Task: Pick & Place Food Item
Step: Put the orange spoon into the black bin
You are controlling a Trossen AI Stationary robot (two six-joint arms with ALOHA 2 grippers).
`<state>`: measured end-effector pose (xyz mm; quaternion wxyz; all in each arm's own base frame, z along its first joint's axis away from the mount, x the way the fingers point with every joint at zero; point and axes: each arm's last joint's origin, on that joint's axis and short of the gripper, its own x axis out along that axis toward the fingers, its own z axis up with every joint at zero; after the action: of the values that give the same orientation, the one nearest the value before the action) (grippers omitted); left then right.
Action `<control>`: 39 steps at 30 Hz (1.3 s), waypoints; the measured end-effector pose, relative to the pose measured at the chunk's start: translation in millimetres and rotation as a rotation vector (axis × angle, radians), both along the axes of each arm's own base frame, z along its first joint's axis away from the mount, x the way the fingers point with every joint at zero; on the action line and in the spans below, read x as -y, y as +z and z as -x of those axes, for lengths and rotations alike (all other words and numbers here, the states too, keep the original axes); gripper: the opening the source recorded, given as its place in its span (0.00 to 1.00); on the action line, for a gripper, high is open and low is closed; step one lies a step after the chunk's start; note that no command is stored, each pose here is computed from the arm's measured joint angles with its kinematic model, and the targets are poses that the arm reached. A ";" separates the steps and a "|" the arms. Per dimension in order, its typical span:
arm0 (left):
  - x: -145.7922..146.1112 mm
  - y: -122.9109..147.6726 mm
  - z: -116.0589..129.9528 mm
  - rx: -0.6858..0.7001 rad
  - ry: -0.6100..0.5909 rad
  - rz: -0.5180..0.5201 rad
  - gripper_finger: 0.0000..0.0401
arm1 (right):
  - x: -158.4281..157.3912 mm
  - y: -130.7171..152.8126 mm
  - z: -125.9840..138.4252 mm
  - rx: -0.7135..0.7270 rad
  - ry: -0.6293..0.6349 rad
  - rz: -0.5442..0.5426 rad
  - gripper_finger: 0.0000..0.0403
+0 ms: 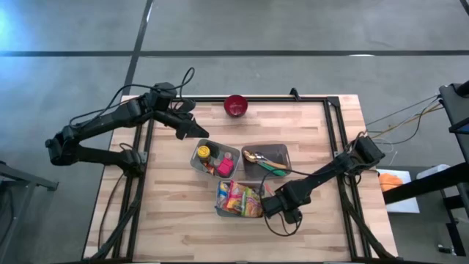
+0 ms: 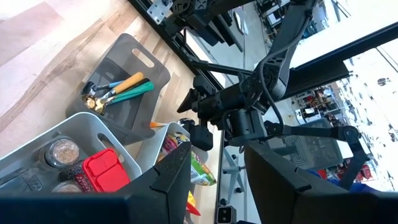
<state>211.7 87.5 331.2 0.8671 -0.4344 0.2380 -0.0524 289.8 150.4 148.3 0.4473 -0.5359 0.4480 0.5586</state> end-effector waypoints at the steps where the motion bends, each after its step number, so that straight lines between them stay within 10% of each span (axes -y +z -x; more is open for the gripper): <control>1: 0.0 0.0 0.0 0.000 0.000 0.000 0.38 | 0.2 -1.1 0.5 0.000 0.001 0.003 0.76; 31: -0.1 0.1 0.0 -0.001 0.002 0.003 0.38 | 4.0 38.8 -26.7 0.357 0.063 0.020 0.76; 39: -0.1 0.1 0.0 -0.001 0.001 0.002 0.38 | 12.7 36.0 -17.3 0.212 0.033 0.009 0.76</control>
<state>211.6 87.6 331.2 0.8666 -0.4356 0.2380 -0.0519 307.1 137.7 184.3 0.4806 -0.6011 0.3920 0.5041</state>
